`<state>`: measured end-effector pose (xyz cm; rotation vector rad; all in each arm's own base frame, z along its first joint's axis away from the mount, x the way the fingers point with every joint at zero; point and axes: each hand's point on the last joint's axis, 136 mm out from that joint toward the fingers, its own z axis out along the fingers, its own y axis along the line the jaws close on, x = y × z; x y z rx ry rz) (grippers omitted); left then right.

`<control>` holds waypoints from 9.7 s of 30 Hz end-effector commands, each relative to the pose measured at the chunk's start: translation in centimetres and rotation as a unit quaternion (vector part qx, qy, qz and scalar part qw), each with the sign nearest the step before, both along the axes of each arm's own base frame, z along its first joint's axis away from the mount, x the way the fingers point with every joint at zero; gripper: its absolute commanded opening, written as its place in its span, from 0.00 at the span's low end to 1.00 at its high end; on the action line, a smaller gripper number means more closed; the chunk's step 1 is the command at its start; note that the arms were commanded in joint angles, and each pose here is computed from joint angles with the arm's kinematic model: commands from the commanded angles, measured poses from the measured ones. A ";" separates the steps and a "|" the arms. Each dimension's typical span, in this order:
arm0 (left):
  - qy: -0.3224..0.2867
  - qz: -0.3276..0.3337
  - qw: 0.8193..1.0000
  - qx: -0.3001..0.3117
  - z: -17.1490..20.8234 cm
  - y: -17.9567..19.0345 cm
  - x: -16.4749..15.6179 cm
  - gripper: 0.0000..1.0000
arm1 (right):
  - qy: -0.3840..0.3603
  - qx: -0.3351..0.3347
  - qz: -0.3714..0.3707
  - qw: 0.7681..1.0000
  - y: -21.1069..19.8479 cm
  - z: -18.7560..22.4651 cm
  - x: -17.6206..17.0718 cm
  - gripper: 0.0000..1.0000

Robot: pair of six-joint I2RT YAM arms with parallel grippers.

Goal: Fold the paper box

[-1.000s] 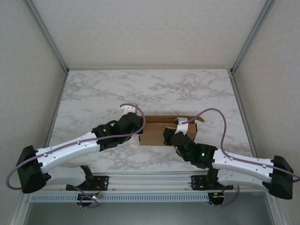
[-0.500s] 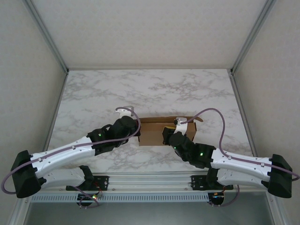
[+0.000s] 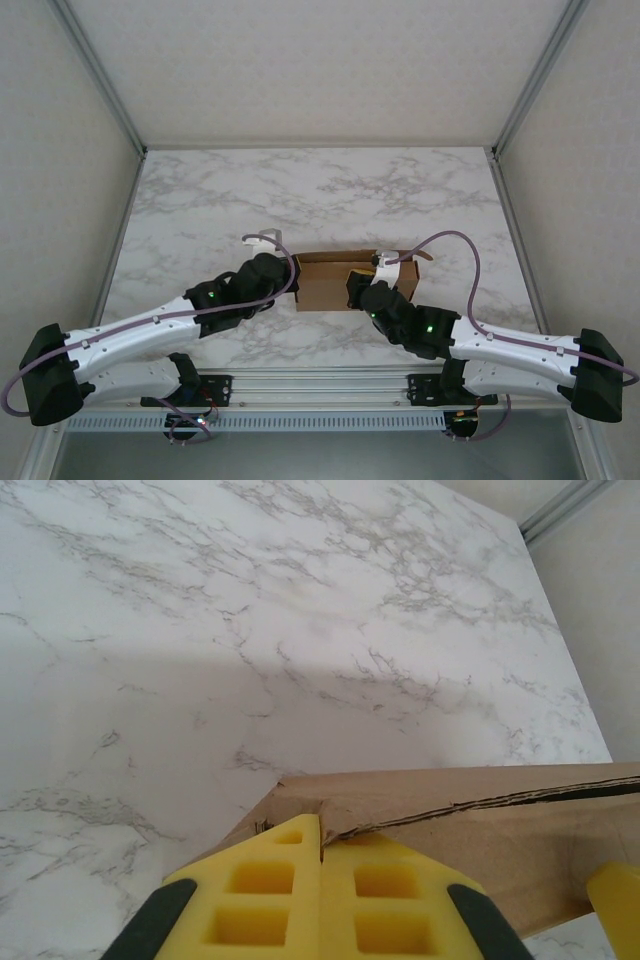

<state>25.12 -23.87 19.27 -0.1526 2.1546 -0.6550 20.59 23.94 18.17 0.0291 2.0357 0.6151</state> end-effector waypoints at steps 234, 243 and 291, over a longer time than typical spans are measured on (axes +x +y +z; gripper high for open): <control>-0.058 -0.026 0.980 0.187 -0.7 4.4 -0.9 0.00 | -0.046 -0.431 0.400 0.807 -11.9 1.3 3.7 0.38; -0.060 -0.028 0.981 0.182 -0.4 4.1 -0.9 0.00 | -0.038 -0.405 0.396 0.823 -11.4 1.7 3.9 0.07; -0.064 -0.014 0.979 0.195 0.3 3.6 0.2 0.00 | 0.302 -0.138 0.130 0.934 -9.0 2.2 4.4 0.00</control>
